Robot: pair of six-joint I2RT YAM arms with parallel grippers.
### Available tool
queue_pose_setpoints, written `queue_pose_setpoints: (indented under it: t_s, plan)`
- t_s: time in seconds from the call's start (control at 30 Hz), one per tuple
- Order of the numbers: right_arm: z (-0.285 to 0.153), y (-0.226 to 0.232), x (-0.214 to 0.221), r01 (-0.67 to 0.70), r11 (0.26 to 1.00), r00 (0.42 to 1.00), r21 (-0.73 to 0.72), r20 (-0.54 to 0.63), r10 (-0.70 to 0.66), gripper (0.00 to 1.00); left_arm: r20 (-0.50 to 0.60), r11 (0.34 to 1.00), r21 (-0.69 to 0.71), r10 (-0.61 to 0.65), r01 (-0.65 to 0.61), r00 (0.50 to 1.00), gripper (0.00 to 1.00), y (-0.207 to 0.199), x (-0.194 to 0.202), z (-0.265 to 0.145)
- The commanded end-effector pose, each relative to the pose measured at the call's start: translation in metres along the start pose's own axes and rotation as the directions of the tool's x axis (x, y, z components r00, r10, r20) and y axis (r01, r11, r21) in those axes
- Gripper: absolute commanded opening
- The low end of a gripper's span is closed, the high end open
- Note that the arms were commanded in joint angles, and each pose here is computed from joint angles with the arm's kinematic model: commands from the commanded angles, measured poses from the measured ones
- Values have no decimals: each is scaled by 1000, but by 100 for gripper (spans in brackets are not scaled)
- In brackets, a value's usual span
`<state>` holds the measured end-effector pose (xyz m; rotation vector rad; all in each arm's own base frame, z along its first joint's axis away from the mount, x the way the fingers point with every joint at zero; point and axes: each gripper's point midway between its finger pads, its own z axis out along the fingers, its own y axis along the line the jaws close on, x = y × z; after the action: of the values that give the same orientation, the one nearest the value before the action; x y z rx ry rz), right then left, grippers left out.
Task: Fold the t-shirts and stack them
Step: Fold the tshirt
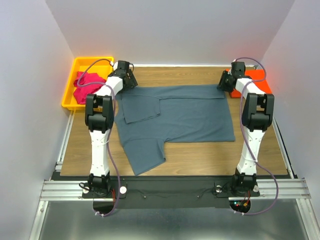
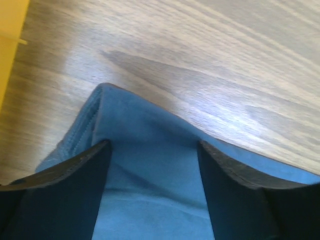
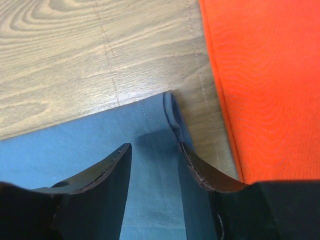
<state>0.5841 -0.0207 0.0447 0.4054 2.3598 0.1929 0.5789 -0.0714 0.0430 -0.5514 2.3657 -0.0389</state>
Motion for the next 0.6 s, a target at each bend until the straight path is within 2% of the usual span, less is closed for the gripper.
queue_pose_setpoints:
  t_s: [0.0,0.1,0.13,0.17,0.2,0.23,0.27,0.3,0.33,0.37,0.4,0.47,0.5,0.57]
  plan:
    - [-56,21,-34,0,998,997,-63,82,5,50,158,989,141,-53,31,986,94,-25,-70,-85]
    - [-98,29,-39,-14,996,993,-88,116,24,55,164,988,155,-54,28,985,96,-25,-65,-116]
    - [-110,30,-38,-29,995,992,-94,119,40,59,197,984,174,-80,45,977,96,-27,-72,-147]
    - [-113,25,-15,-39,996,996,-81,77,45,62,161,988,144,-76,53,984,96,-18,-51,-149]
    - [-140,27,-21,-40,995,992,-88,116,51,66,158,988,132,-95,74,983,96,-13,-45,-160]
    - [-149,22,-13,-55,996,992,-67,112,62,68,176,983,160,-124,96,977,95,-15,-44,-190]
    - [-150,12,17,-68,997,996,-39,57,70,70,127,987,130,-107,90,986,95,-3,-14,-188]
    - [-173,12,15,-69,997,993,-36,91,72,70,120,989,114,-105,91,987,94,4,-2,-195]
    - [-180,2,30,-91,996,993,8,70,90,71,140,986,136,-114,95,984,94,8,0,-219]
    - [-182,-8,56,-100,994,995,38,29,99,74,89,991,105,-91,82,992,94,20,34,-215]
    - [-197,-12,64,-111,993,993,47,34,110,74,105,989,120,-98,86,990,93,26,38,-232]
    - [-208,-18,84,-126,990,992,59,15,125,74,36,995,65,-74,72,997,91,53,80,-228]
    - [-208,-29,110,-133,987,990,91,-36,137,74,26,997,46,-65,64,998,90,63,89,-230]
    - [-221,-32,121,-147,984,988,97,-33,151,74,-7,999,-6,-45,45,999,88,89,116,-235]
